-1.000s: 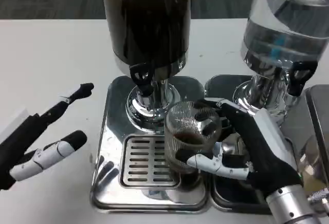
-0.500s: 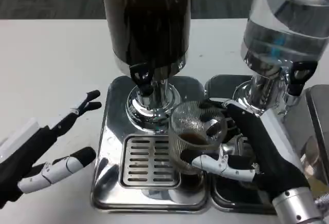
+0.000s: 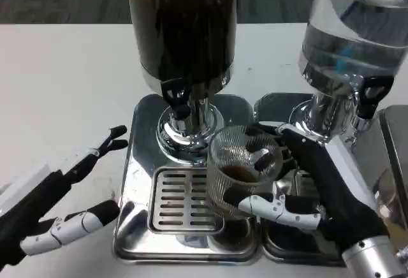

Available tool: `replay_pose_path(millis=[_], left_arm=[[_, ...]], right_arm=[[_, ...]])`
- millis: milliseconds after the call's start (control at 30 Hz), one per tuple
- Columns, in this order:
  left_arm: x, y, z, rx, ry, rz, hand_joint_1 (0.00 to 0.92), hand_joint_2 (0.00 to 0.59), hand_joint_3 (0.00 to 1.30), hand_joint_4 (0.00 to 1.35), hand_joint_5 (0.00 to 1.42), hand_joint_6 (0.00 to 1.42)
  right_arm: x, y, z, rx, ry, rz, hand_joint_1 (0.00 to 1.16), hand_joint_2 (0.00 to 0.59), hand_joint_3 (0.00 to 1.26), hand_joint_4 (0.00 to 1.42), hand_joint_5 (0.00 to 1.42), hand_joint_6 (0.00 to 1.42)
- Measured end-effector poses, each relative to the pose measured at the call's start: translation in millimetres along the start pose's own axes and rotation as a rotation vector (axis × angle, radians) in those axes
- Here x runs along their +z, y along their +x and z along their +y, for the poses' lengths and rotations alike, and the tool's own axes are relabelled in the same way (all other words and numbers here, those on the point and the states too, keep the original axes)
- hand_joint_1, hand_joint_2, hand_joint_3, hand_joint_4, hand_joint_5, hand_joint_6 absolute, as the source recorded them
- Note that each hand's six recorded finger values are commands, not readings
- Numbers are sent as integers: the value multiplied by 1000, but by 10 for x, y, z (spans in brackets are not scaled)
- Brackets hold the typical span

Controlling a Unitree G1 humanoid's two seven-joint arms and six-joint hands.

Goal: Grasp the cup under the faucet to collect the drink, then remove the cup.

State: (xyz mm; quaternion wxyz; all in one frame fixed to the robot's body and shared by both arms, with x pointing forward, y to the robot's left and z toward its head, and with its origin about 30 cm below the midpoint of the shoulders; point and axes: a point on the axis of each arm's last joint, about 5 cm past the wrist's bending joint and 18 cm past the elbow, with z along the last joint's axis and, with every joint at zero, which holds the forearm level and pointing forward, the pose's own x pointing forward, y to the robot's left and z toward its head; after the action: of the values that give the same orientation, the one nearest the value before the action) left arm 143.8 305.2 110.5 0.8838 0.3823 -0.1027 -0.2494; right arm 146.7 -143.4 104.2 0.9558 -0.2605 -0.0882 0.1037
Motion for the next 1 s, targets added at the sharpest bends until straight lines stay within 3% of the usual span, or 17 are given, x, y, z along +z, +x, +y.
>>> replay_pose_path(millis=[467, 1000], left_arm=[[68, -120, -28, -12, 12, -2, 0, 119, 0, 0, 0, 9], [124, -167, -63, -23, 10, -13, 0, 113, 0, 0, 0, 8]], right_arm=[[90, -113, -45, 20, 38, -12, 720, 244, 476, 536, 621, 674], [102, -220, -76, 66, 52, 3, 711, 253, 477, 536, 636, 677]])
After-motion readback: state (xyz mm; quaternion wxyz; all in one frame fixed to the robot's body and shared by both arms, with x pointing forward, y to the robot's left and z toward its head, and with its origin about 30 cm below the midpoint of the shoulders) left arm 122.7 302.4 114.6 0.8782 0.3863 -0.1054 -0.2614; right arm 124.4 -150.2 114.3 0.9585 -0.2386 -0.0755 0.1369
